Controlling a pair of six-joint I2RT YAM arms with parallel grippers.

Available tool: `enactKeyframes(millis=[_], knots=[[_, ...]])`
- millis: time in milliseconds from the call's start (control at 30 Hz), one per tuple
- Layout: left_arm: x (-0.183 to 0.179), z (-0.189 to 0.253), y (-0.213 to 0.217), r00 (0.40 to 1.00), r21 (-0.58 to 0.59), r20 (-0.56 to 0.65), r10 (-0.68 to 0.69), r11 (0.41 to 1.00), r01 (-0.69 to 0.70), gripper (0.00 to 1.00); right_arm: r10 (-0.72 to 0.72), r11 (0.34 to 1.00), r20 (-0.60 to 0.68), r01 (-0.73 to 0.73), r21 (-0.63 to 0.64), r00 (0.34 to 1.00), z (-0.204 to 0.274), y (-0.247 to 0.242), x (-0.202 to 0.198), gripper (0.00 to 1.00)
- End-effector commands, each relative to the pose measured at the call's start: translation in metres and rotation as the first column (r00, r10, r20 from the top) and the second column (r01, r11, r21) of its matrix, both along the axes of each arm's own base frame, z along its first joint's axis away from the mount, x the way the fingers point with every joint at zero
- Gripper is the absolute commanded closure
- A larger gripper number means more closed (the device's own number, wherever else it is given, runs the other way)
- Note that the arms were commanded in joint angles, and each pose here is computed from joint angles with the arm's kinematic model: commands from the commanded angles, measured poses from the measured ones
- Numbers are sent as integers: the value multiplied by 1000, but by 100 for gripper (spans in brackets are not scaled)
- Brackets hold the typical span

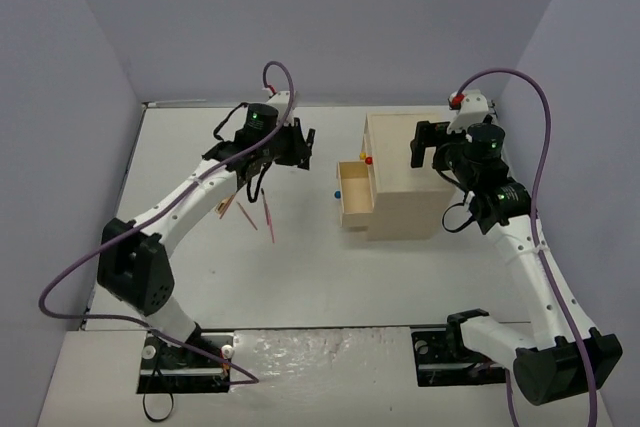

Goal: Organize the makeup

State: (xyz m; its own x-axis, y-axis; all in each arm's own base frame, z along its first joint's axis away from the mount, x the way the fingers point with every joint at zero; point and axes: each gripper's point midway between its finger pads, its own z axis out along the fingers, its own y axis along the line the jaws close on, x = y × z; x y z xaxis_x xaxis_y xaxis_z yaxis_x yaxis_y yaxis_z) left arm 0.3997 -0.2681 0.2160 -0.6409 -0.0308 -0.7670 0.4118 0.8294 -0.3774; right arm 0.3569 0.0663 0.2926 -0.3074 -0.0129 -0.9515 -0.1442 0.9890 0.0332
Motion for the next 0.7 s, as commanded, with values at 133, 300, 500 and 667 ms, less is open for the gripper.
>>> enactKeyframes(millis=[133, 300, 500, 667], knots=[[-49, 62, -71, 988, -342, -119, 94, 931, -129, 96, -46, 999, 128, 43, 22, 991, 34, -8, -1, 0], [-60, 52, -99, 985, -348, -151, 82, 928, -130, 91, -46, 999, 123, 43, 21, 991, 31, -9, -3, 0], [-60, 47, -111, 984, -330, -161, 75, 936, -125, 66, -78, 997, 130, 77, 14, 988, 33, -15, -4, 0], [-60, 50, -105, 986, -302, -139, 88, 945, -127, 43, -76, 997, 129, 74, 13, 989, 32, -15, -4, 0]])
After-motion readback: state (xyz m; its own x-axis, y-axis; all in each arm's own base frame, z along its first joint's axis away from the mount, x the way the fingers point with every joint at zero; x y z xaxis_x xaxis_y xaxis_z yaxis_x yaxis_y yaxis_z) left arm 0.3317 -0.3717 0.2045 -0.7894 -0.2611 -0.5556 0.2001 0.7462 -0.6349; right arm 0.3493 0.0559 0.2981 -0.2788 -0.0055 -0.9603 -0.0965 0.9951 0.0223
